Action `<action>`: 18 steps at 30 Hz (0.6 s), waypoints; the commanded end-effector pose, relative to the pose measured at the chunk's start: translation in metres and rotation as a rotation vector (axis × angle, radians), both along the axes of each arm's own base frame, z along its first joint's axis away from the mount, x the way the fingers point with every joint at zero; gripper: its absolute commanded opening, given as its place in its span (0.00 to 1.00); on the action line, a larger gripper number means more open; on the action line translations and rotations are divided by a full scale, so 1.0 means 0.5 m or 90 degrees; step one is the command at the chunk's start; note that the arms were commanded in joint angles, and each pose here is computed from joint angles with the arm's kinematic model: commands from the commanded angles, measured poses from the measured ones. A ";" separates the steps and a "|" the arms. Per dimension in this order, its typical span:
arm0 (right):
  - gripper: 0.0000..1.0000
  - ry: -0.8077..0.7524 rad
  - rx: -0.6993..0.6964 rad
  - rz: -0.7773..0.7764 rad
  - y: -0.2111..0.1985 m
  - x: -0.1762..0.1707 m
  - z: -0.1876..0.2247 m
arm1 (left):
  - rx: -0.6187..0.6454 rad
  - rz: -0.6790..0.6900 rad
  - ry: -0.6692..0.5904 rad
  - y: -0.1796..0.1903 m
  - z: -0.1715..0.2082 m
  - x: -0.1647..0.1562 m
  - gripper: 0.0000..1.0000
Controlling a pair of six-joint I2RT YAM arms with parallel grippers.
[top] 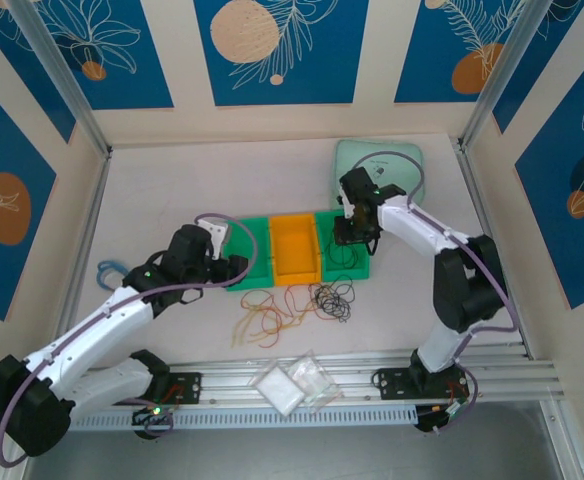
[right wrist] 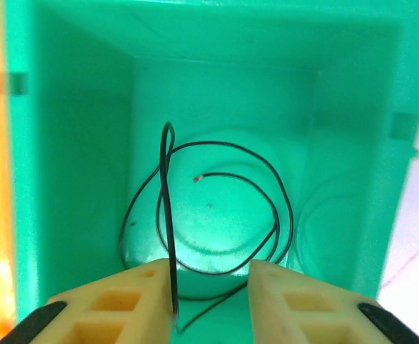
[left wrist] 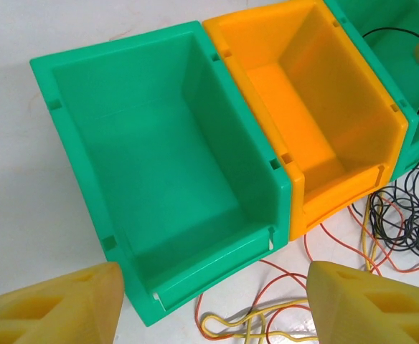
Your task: Untangle the cables
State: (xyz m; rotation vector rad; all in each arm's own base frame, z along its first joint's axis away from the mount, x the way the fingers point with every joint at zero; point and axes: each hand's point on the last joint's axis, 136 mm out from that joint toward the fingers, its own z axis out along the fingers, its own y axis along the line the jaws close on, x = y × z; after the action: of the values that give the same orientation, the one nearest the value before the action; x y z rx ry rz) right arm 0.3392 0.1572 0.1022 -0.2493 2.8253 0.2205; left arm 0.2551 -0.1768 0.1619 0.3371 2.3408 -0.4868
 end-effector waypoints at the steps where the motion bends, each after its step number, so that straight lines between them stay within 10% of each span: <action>1: 0.35 -0.036 0.046 0.037 0.026 -0.038 0.067 | -0.020 0.002 0.020 -0.006 -0.017 0.000 0.61; 18: 0.36 0.065 0.120 0.201 0.223 -0.266 0.023 | -0.028 0.015 0.050 0.012 -0.047 -0.033 0.57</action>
State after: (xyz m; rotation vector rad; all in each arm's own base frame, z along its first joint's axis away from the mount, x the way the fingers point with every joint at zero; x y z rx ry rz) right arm 0.2104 0.2565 0.1260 -0.6948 2.7762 0.5485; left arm 0.2401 -0.1745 0.1391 0.3040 2.3989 -0.5357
